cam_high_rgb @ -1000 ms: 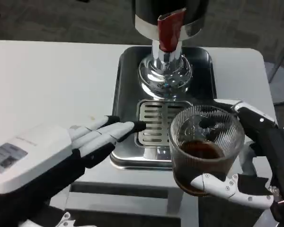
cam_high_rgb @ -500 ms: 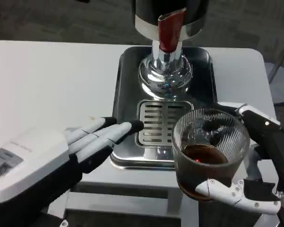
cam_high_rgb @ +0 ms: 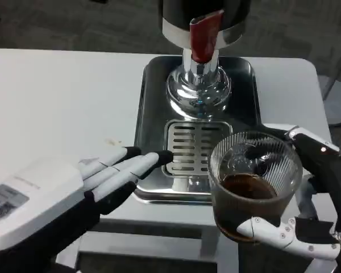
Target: Grasp the cup under the faucet to collect the drink, then remove the cup.
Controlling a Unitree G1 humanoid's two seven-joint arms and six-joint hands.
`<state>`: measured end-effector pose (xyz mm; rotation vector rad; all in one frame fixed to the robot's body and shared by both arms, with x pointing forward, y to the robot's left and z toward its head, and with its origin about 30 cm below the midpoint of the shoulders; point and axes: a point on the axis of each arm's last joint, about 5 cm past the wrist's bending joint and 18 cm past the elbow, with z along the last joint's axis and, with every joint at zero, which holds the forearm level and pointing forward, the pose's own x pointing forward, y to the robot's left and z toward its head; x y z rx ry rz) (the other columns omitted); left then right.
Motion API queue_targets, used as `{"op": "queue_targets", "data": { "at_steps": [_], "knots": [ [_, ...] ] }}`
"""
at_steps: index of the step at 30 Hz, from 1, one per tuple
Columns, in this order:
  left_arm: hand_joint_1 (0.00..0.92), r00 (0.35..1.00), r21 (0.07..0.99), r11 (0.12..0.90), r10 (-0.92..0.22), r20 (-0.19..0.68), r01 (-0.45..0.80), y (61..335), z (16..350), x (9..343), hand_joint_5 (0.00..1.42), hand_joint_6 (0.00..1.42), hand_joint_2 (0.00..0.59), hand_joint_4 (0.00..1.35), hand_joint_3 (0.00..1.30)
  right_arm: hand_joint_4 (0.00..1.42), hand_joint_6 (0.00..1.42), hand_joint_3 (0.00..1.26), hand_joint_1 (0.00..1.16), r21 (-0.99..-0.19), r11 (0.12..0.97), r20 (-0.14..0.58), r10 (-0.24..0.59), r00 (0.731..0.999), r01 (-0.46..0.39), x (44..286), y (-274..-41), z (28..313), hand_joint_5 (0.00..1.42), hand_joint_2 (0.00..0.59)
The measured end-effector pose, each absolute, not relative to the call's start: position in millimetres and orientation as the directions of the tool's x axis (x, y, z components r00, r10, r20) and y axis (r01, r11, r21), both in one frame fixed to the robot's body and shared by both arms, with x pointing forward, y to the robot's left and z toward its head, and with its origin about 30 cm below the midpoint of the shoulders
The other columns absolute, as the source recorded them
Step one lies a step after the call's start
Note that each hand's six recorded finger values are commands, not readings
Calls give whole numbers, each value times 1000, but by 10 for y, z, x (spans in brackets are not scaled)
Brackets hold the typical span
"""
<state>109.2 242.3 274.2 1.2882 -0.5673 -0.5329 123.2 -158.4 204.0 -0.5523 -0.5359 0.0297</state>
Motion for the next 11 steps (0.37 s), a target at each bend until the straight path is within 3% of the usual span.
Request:
{"op": "queue_targets", "data": {
  "at_steps": [11],
  "knots": [
    [0, 759, 978, 202, -644, 96, 48, 2437, 2751, 1085, 0, 121, 78, 0, 5, 1187, 1424, 1010, 811, -503, 858, 491, 184, 852, 105, 1254, -1557, 2060, 1424, 232]
  ]
}}
